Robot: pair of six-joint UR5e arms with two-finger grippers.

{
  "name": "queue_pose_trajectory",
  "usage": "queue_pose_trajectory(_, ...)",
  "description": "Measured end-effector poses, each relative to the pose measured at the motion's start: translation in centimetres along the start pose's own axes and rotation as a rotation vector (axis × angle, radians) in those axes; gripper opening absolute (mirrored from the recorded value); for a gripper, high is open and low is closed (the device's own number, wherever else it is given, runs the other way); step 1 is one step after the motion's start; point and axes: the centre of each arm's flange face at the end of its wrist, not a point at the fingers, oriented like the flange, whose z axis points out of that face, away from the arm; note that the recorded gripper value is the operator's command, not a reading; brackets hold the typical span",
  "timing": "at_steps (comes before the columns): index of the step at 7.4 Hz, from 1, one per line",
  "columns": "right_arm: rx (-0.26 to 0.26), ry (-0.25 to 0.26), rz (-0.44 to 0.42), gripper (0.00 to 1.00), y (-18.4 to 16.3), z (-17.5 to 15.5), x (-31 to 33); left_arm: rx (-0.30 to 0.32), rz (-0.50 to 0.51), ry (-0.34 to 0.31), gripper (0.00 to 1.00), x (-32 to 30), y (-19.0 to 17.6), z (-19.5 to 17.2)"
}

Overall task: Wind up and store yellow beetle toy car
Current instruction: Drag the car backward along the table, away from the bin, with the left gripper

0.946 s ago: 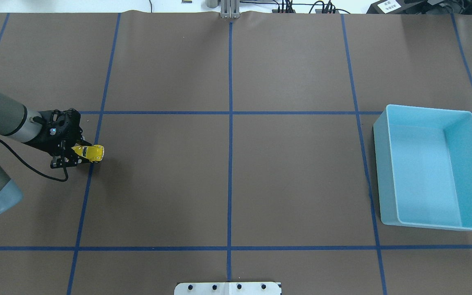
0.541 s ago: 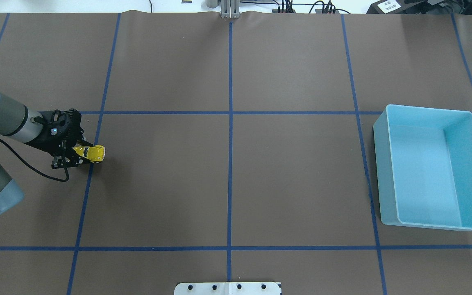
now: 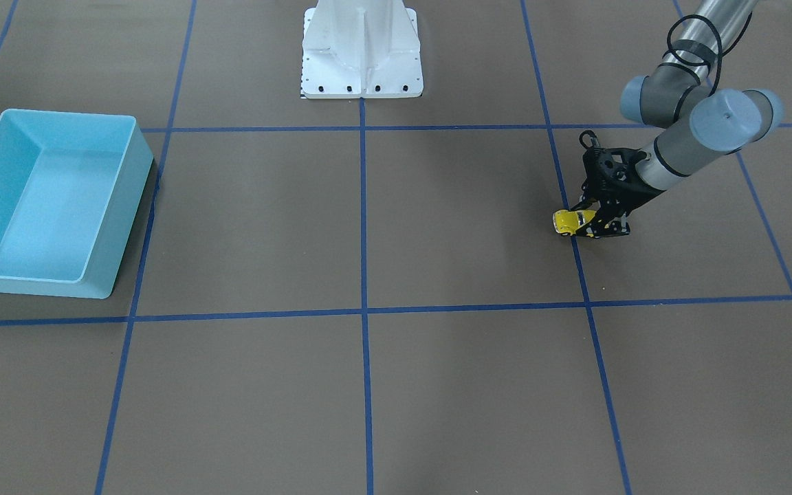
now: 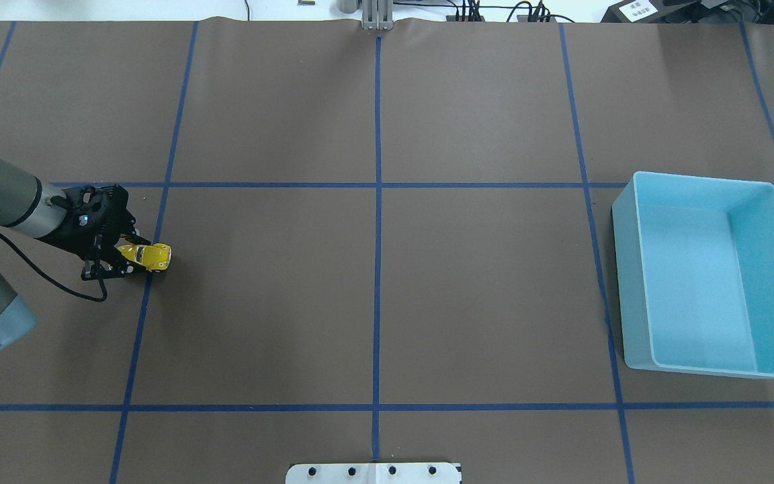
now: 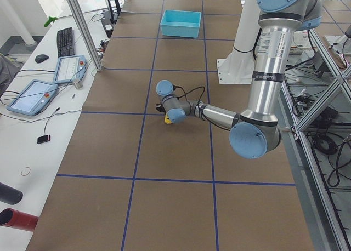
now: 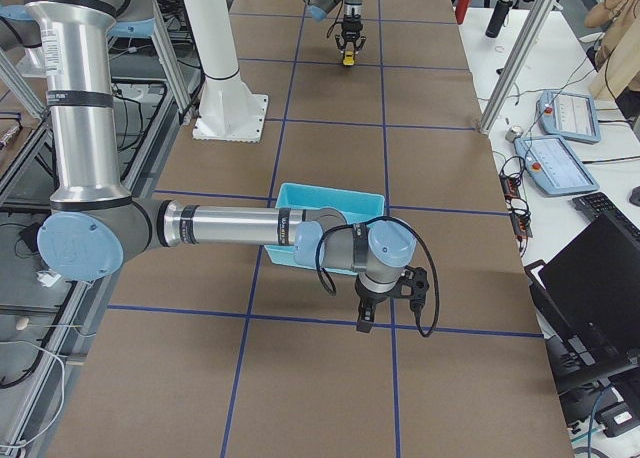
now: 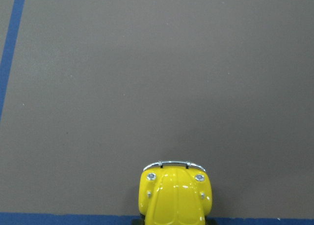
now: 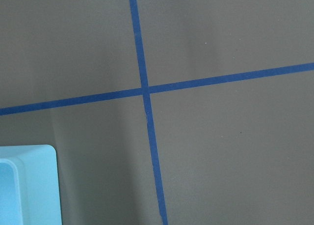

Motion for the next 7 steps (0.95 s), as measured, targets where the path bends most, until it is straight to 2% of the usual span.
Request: queue_pose_trajectory(7, -0.004, -0.003, 0.005, 1.0, 0.0, 0.2, 0.1, 0.012, -0.028, 0.02, 0.0, -0.7, 2.8, -1.2)
